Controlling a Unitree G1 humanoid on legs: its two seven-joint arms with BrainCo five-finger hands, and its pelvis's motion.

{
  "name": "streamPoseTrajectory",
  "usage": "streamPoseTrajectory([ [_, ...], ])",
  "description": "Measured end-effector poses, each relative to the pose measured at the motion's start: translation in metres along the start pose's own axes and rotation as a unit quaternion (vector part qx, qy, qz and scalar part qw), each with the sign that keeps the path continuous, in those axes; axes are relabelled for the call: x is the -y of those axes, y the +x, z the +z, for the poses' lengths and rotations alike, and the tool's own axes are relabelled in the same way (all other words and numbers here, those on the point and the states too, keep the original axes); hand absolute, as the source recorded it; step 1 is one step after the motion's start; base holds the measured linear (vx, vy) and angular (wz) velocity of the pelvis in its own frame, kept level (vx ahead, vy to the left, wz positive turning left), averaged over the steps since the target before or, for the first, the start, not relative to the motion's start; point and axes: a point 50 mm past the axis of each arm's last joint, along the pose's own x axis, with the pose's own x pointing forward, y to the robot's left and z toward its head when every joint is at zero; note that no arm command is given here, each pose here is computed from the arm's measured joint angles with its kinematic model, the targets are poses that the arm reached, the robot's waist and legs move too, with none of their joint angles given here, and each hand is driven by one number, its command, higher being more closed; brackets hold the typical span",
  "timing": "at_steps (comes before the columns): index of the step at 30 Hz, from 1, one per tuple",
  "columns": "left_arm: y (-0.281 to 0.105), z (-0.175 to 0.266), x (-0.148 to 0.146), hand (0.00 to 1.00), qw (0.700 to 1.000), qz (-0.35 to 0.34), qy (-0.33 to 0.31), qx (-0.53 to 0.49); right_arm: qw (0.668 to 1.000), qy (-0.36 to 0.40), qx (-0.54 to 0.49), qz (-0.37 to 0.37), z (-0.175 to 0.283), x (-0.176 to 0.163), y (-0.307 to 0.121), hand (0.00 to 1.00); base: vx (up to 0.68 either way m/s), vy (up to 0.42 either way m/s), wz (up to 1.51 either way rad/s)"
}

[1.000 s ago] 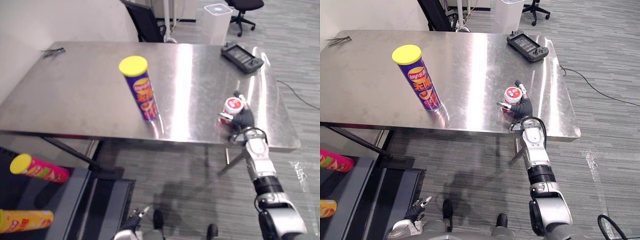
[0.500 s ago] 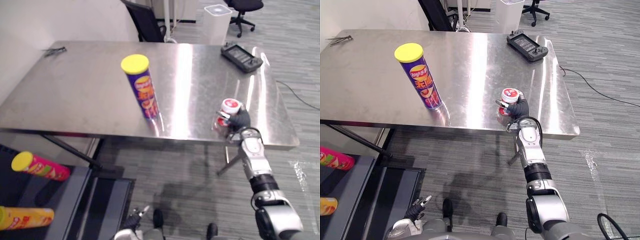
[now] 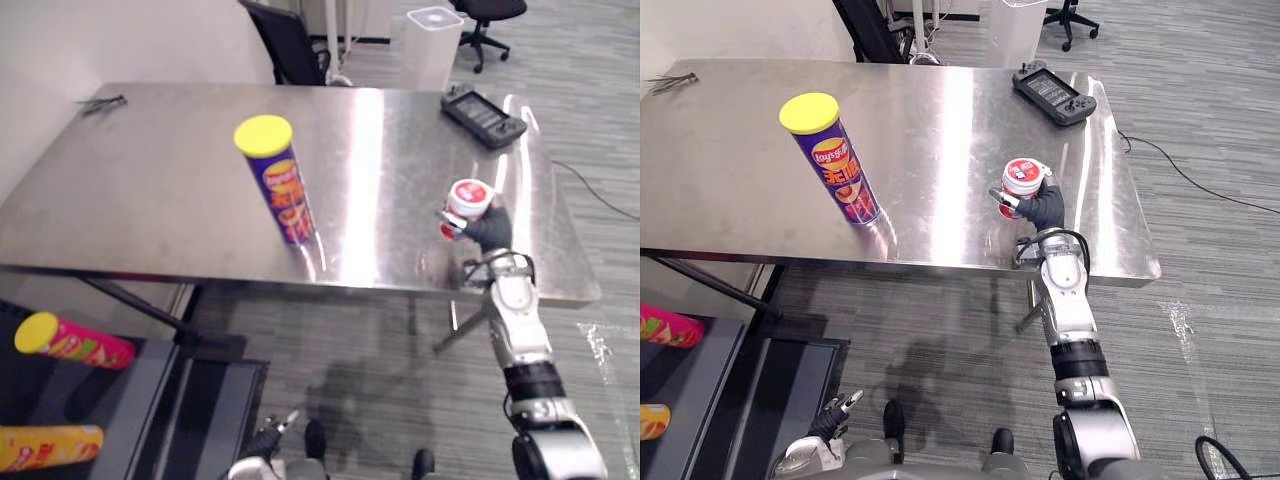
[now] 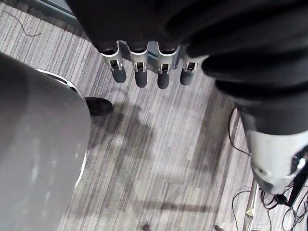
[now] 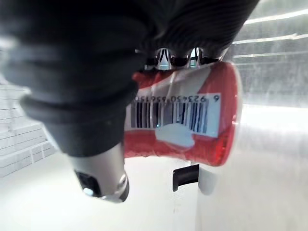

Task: Put the gum and the chips on the shelf.

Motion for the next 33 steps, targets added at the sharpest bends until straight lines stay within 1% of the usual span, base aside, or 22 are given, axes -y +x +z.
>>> streamPoseTrajectory([
  [7,-0.003,-0.006,-0.006,0.0,1.0,0.009,-0.01,-0.006,0.999,-0.012,0.03,0.031,0.015,0.004,-0.034,1.0,-0.07,-0.01,-0.06],
  [9,-0.003,-0.007,-0.007,0.0,1.0,0.011,-0.013,-0.007,0.999,-0.016,0.033,0.029,0.018,0.007,-0.042,1.0,-0.05,0.004,-0.02],
  [11,-0.004,-0.008,-0.008,0.0,1.0,0.013,-0.016,-0.008,0.999,-0.027,0.032,0.019,0.019,0.017,-0.05,1.0,-0.02,-0.002,-0.02],
  [14,-0.007,-0.014,-0.013,0.0,1.0,0.017,-0.022,-0.015,0.998,-0.049,0.03,-0.015,0.024,0.038,-0.066,1.0,0.0,0.0,0.0],
  [21,-0.01,-0.022,-0.015,0.0,0.999,0.02,-0.023,-0.026,0.996,-0.065,0.035,-0.058,0.032,0.063,-0.083,1.0,-0.03,0.0,0.09],
  [23,-0.01,-0.024,-0.016,0.0,0.999,0.022,-0.026,-0.028,0.996,-0.063,0.036,-0.056,0.032,0.062,-0.083,1.0,-0.09,0.004,0.17],
  [25,-0.01,-0.024,-0.016,0.0,0.999,0.022,-0.028,-0.027,0.997,-0.046,0.039,-0.051,0.031,0.058,-0.083,1.0,-0.1,-0.022,0.39],
  [30,-0.008,-0.014,-0.014,0.0,0.999,0.013,-0.034,-0.005,0.998,-0.002,0.057,-0.006,0.032,0.032,-0.071,1.0,-0.16,-0.096,0.95],
  [32,-0.007,-0.007,-0.018,0.0,0.999,0.017,-0.034,0.004,0.997,-0.004,0.071,-0.007,0.037,0.033,-0.065,1.0,-0.19,-0.105,1.78],
  [33,-0.004,0.001,-0.018,0.0,0.998,0.02,-0.053,0.015,0.996,-0.009,0.087,-0.028,0.042,0.039,-0.06,1.0,-0.2,-0.095,2.0],
])
